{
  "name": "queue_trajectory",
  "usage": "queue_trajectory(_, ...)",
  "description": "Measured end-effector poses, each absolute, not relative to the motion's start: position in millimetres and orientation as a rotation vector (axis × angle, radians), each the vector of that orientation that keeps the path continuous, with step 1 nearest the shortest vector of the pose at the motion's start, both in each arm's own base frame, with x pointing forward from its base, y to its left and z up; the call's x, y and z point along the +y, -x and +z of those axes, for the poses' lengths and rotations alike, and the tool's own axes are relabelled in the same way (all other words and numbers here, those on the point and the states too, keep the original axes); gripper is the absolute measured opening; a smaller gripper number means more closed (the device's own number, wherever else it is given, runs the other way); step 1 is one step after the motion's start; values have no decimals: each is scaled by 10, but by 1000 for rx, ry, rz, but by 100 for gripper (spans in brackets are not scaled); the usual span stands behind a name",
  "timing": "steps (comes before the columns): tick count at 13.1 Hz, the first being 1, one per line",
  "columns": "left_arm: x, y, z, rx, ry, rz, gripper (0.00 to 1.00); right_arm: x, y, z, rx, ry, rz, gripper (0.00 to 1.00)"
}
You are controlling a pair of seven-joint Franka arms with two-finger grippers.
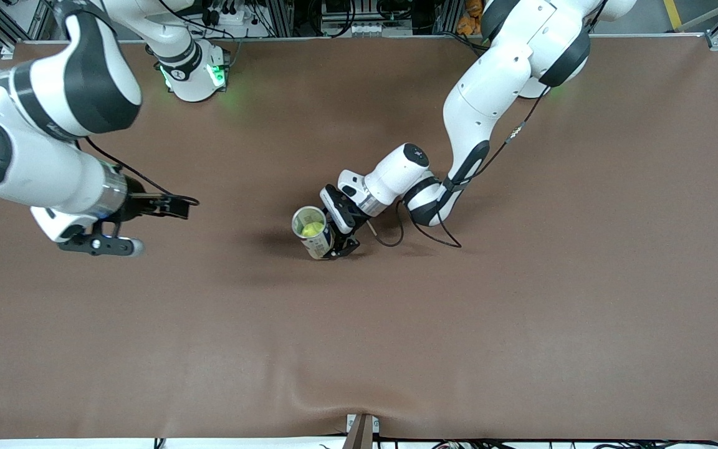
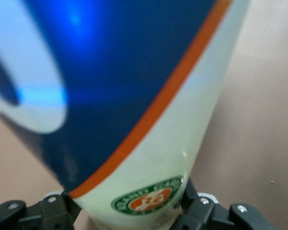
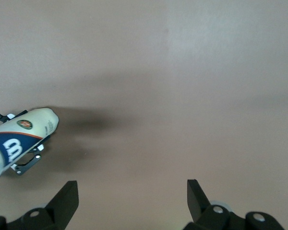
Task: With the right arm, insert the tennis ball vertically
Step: 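Release the ball into the can and withdraw the right gripper, then open the left gripper and pull it away from the standing can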
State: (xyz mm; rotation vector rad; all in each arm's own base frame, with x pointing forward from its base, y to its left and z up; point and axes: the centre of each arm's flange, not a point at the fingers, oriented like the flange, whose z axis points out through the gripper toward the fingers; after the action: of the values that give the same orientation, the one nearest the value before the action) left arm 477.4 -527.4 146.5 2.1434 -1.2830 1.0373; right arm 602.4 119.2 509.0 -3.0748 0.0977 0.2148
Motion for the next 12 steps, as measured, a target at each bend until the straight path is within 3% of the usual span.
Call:
queue_trajectory(2, -5271, -4777, 1463, -1283, -2144, 1037, 82, 823, -5800, 5257, 67, 3072, 146, 100)
queue_trajectory(6, -5220, -4799, 1391, -1287, -2159, 1028, 99, 58, -5285, 5946, 70, 3067, 88, 100)
queue_trajectory(12, -5204, -4784, 1345, -1286, -2165, 1017, 100, -391, -5127, 6537, 141, 3083, 23, 100)
